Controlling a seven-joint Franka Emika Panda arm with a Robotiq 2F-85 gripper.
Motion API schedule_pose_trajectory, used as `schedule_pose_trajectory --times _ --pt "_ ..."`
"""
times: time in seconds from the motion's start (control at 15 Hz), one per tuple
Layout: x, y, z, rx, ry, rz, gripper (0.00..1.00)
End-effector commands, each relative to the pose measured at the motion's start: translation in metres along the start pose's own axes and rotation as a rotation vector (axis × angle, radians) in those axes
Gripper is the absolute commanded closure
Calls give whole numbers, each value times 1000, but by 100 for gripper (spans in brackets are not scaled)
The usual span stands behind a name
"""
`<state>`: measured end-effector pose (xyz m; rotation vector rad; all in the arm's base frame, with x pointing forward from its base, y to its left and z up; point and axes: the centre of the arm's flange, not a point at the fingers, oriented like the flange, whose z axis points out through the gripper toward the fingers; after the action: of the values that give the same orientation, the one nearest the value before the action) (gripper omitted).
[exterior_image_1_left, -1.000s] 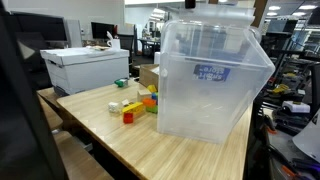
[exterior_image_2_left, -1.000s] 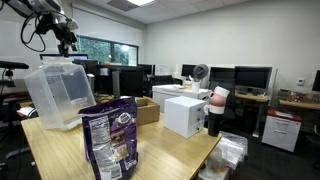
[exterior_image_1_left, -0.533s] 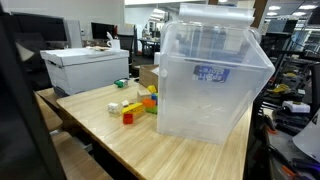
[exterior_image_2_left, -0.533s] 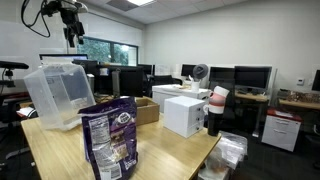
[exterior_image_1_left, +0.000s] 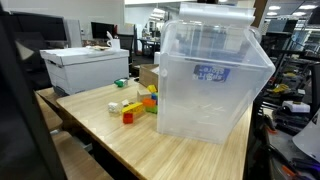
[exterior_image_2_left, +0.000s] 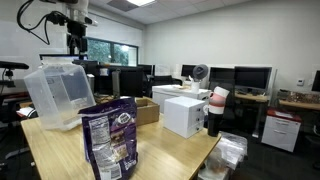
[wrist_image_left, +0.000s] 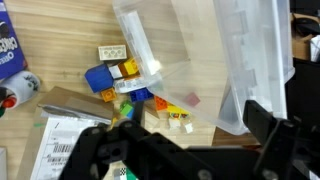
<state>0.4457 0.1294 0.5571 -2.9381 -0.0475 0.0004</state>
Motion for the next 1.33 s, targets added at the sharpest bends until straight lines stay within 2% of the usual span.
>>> schedule_pose_trajectory --times 0.0,0.33,0.47,0.8,0.93,1.13,1.27 --pt "-27 41 33 118 -26 -23 0" --pt "-39 65 63 212 -72 -37 0" --pt "-43 69 74 274 -82 -43 0" --pt "-50 70 106 566 -95 -93 0" --pt "-52 65 112 641 -88 -116 0" --pt "-53 54 118 689 -87 -148 0" --pt "-51 34 125 711 -100 -180 0"
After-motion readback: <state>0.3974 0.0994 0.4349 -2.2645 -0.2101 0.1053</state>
